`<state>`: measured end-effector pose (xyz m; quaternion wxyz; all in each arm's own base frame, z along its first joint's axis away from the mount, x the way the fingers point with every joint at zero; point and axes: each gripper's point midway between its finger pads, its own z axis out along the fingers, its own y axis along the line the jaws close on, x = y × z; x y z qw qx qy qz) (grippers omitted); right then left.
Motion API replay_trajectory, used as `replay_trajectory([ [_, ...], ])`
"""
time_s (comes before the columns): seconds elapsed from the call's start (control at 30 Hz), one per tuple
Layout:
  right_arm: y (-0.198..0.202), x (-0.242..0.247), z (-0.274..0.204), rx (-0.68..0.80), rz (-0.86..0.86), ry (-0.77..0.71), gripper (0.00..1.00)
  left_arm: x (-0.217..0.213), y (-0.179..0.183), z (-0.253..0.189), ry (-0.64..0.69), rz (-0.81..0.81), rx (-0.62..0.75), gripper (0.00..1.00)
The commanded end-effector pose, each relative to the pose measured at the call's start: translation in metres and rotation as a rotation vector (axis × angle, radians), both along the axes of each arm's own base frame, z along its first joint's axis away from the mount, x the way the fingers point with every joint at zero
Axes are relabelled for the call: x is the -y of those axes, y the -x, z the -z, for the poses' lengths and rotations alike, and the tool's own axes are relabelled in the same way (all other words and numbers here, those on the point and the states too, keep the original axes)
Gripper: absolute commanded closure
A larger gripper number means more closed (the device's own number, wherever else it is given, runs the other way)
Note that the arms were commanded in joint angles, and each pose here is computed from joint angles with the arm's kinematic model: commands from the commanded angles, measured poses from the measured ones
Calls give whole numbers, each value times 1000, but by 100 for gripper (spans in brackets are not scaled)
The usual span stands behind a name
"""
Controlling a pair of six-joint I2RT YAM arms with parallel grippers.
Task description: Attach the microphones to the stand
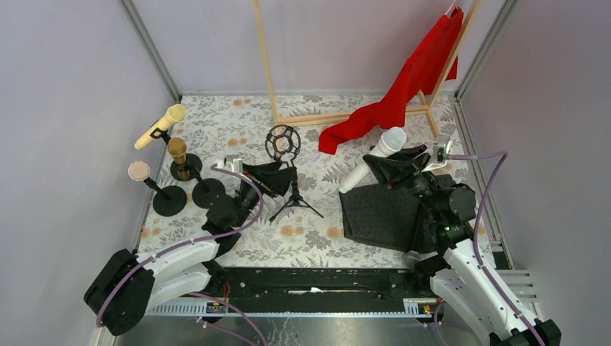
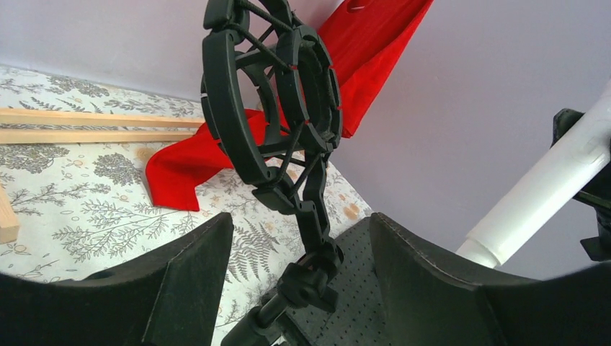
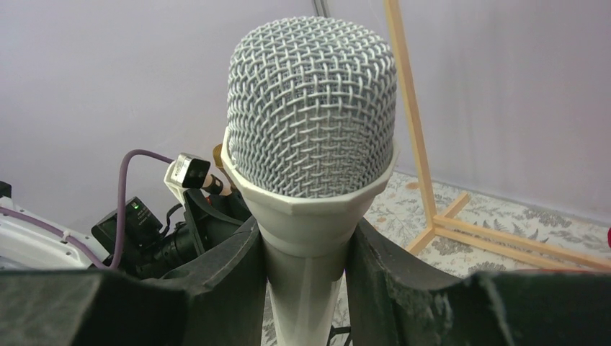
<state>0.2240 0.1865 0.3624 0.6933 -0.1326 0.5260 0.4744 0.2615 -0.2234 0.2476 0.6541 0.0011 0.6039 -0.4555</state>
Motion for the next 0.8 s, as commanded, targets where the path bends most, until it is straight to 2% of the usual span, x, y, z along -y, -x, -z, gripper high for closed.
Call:
replay_trajectory([
  [0.0, 13, 0, -50, 250, -3, -4, 100, 9, 3, -41, 105, 60, 71, 31],
  [0.13, 8, -5, -64, 320, -10, 7, 100, 13, 2, -42, 109, 77, 69, 40],
  [0.3, 0, -10, -72, 384, -10, 18, 99, 15, 0, -41, 126, 86, 55, 58],
  [0.63, -9, -22, -95, 492, -46, 13, 99, 22, 1, -33, 116, 120, 29, 78],
  [0.77, -15, -42, -112, 531, -72, 50, 100, 24, 1, -32, 92, 129, 21, 88],
])
